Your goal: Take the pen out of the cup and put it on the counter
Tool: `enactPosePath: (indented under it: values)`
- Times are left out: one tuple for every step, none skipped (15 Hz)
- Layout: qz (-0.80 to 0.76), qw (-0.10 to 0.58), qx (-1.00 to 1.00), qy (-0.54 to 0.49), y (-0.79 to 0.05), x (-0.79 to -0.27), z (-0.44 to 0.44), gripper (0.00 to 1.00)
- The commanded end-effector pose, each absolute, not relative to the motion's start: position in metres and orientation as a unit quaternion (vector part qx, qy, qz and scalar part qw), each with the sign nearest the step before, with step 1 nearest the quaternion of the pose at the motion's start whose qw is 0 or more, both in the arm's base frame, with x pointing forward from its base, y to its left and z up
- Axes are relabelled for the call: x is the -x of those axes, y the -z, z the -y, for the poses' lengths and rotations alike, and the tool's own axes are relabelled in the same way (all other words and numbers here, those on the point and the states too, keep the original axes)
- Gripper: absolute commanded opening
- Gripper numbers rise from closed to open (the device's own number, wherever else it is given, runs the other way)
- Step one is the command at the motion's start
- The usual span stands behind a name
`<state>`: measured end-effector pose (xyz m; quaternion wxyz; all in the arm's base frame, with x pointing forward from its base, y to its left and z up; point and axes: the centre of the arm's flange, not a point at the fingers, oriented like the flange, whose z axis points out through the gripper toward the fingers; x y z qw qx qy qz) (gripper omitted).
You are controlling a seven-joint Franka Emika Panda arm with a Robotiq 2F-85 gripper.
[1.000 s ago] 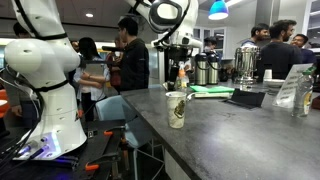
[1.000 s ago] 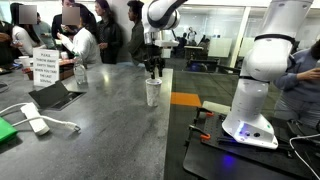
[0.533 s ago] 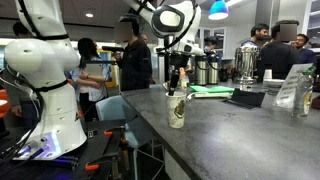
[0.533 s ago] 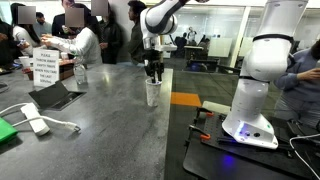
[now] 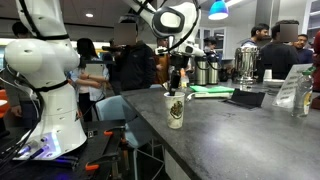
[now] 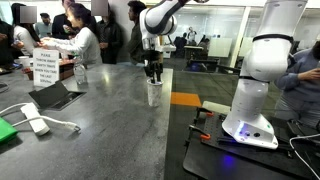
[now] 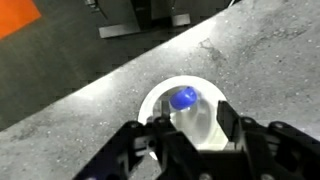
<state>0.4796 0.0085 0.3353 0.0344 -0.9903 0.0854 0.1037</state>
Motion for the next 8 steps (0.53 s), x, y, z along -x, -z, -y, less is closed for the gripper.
enactPosePath:
  values:
    - [-0.079,0.037,0.991,-0.102,-0.3285,-0.4839,-0.0070,0.48]
    - [-0.083,0.035,0.991,-0.102,-0.3265,-0.4841,-0.0061,0.49]
    - [-0.085,0.037,0.991,-0.101,-0.3257,-0.4846,-0.0052,0.46]
    - [-0.086,0.037,0.991,-0.099,-0.3251,-0.4854,-0.0042,0.48]
    - [-0.088,0.037,0.991,-0.098,-0.3244,-0.4860,-0.0027,0.48]
    - [-0.092,0.038,0.990,-0.100,-0.3230,-0.4863,-0.0014,0.48]
    - [-0.096,0.038,0.989,-0.104,-0.3209,-0.4864,-0.0001,0.48]
    - [-0.101,0.040,0.988,-0.109,-0.3188,-0.4867,0.0013,0.46]
